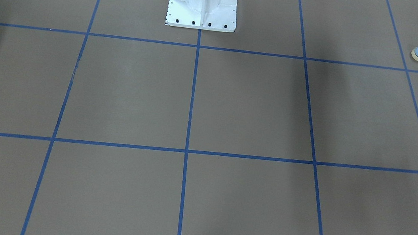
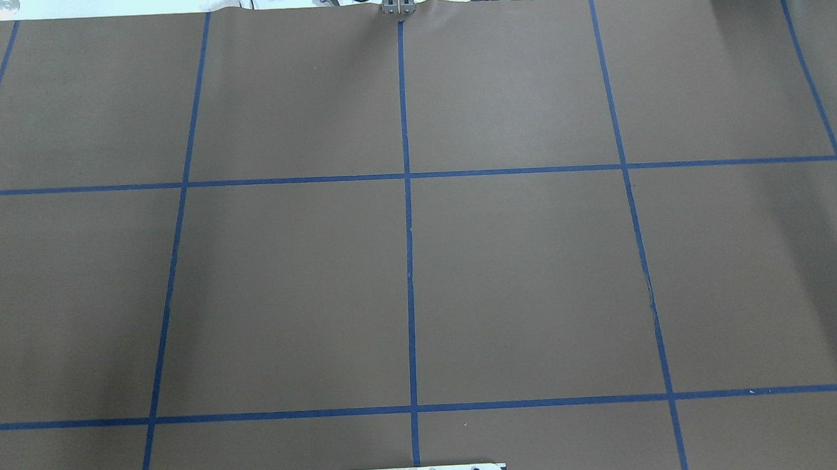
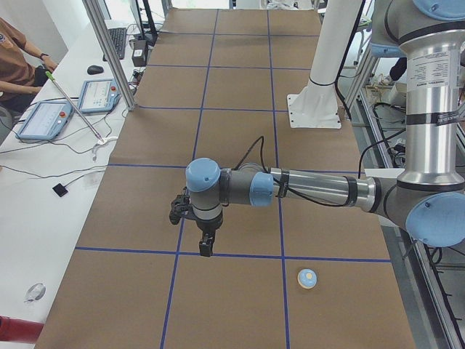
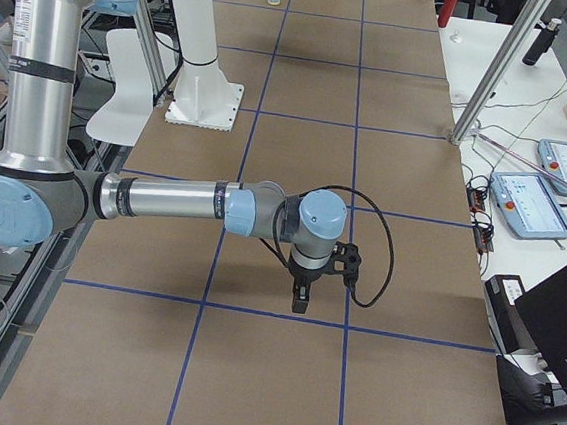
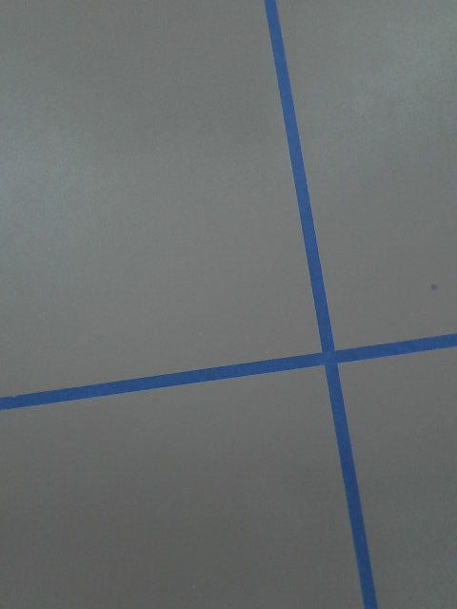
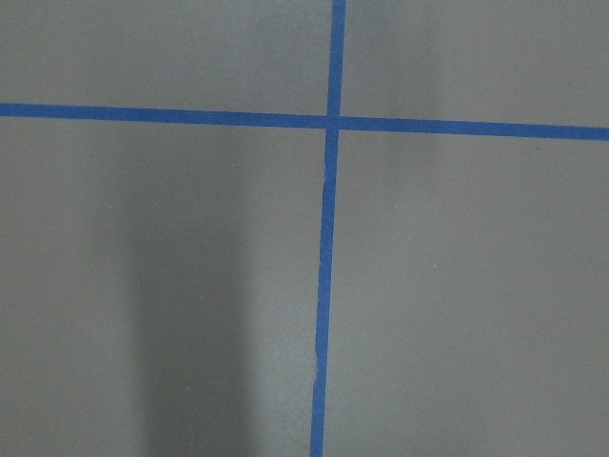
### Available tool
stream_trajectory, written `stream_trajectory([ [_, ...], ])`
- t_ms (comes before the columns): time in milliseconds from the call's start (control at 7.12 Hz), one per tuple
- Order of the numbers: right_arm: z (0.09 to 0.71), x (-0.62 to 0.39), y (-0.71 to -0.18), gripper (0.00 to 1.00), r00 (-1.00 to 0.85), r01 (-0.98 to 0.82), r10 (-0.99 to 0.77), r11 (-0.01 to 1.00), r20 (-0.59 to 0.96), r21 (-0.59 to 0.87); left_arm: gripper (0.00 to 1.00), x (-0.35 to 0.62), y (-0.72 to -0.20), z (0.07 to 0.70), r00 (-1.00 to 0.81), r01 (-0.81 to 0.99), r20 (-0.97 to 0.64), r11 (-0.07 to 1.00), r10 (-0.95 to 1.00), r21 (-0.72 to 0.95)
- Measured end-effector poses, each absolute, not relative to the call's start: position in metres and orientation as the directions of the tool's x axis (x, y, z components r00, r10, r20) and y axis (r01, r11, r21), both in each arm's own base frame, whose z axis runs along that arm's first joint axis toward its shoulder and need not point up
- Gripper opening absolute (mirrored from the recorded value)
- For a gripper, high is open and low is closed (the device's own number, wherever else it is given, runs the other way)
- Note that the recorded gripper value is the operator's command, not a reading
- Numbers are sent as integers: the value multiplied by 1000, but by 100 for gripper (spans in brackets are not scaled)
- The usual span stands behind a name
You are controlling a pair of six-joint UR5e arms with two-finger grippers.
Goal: Place and press bell with both arms
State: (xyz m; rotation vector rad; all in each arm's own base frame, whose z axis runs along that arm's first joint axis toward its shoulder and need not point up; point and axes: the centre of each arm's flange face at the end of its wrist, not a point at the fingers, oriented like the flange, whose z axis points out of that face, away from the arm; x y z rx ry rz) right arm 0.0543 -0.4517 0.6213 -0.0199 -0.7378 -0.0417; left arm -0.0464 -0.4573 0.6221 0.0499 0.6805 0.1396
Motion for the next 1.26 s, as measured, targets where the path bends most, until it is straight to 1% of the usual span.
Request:
stream_trajectory([
  [422,613,55,-455,100,741,43,-41,999,670,13,100,-46,-457,619,764,-112,-628,989,149,99],
  [984,607,54,-459,100,741,44,-51,999,669,27,100,-39,-463,607,705,-112,-685,983,182,145],
  [1124,603,55,-461,100,742,44,-57,998,668,36,100,-39,-462,608,706,-109,-686,984,176,140],
  [1265,596,55,-466,100,748,44,-68,998,660,54,100,-41,-455,615,716,-82,-687,992,122,91],
])
